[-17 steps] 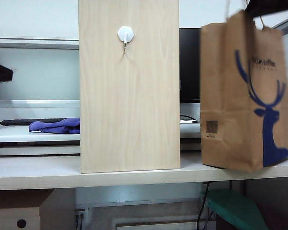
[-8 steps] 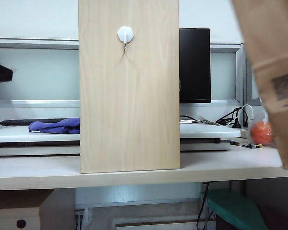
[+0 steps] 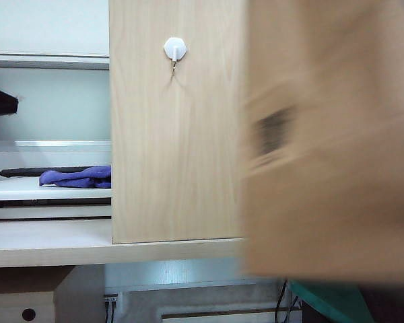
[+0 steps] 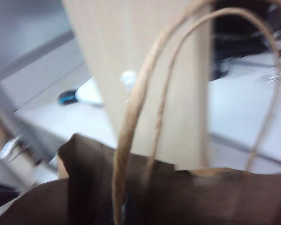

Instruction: Pick up the paper bag and hang it on the hook.

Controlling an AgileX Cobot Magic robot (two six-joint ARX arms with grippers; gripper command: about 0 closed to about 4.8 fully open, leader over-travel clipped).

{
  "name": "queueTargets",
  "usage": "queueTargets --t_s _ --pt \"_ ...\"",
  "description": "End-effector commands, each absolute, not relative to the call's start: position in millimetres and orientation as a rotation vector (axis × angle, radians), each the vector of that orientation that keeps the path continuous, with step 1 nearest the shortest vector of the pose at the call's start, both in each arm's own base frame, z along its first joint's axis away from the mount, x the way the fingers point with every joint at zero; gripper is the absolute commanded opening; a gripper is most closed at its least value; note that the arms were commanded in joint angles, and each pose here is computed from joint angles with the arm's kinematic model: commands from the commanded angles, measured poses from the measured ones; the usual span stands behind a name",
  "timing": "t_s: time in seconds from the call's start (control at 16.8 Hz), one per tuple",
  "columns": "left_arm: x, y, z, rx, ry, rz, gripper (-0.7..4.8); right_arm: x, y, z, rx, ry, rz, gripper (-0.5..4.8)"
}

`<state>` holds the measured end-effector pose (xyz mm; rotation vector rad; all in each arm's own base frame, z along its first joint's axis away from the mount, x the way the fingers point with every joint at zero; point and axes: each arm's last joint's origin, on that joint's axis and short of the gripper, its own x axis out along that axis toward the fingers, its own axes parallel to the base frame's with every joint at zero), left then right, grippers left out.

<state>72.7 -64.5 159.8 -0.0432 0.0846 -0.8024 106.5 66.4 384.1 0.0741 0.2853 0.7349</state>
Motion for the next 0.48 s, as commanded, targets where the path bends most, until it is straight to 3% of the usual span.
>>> queueTargets --t_s 0.06,0.24,0.48 --pt "73 -64 161 -0.044 0.070 -0.806 -0.06 123 117 372 0.023 0.330 0.787 -0.06" --pt "73 -64 161 -0.044 0.070 -0.806 -0.05 133 183 355 -0.053 0.303 0.752 -0.06" --pt "73 -64 161 -0.044 0.070 -0.806 -0.06 166 231 317 -0.077 0.363 0.740 -0.06"
